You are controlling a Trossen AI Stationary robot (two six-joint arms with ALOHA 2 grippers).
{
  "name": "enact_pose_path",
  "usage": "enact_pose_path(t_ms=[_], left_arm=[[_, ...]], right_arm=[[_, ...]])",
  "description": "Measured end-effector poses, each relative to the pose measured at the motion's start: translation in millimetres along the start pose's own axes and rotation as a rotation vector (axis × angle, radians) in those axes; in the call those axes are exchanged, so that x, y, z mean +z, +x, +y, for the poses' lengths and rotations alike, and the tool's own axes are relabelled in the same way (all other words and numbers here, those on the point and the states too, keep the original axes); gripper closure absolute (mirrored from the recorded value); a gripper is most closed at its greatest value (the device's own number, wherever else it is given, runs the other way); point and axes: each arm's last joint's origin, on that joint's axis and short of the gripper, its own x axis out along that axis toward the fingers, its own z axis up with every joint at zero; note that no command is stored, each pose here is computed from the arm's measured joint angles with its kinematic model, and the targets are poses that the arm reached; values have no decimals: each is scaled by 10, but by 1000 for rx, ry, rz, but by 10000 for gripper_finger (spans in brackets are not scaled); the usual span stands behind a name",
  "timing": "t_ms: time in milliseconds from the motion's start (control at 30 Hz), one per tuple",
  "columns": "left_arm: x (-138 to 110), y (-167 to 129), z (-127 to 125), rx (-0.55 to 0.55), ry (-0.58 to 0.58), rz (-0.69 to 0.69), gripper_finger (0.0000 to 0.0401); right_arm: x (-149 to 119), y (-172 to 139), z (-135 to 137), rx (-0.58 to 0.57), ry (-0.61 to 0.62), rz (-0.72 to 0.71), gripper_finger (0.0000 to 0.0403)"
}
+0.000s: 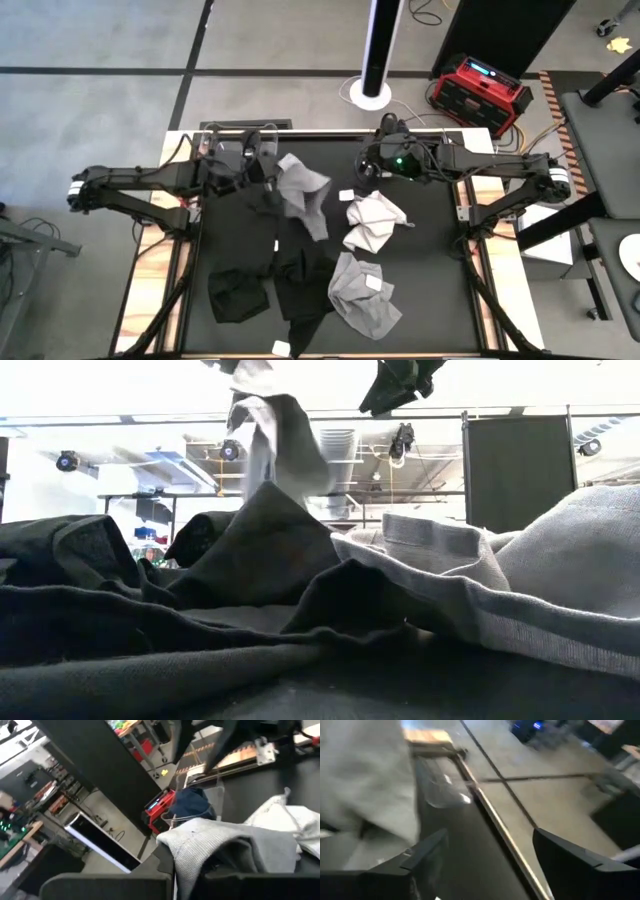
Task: Sort towels by color in basket
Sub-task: Put the top gray towel into the left transparent bin
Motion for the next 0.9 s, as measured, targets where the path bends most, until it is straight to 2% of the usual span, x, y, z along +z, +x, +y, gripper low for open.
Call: enact_pose_path(t_ms=[67, 200, 300, 433, 667, 800, 900], left_arm=[[9, 7, 43, 15, -17, 0, 401], [0, 18, 98, 30, -19, 18, 401], [-10, 20, 110, 28, -16, 27, 401], [-16, 22, 111, 26, -23, 31, 401], [-12, 21, 106, 4, -29, 23, 401], [-23, 19, 102, -2, -10, 32, 401], [-20, 6, 107, -8, -9, 27, 401]], right_arm=[[32, 20, 44, 82, 3, -38, 109], [74, 108, 232, 331, -30, -115, 85], [69, 197, 383, 379, -74, -133, 72], [58, 389, 542, 366, -105, -160, 61], [-42, 798, 708, 171, -204, -149, 67], [-78, 969, 757, 144, -228, -169, 93], [-30, 1026, 726, 128, -242, -183, 140]])
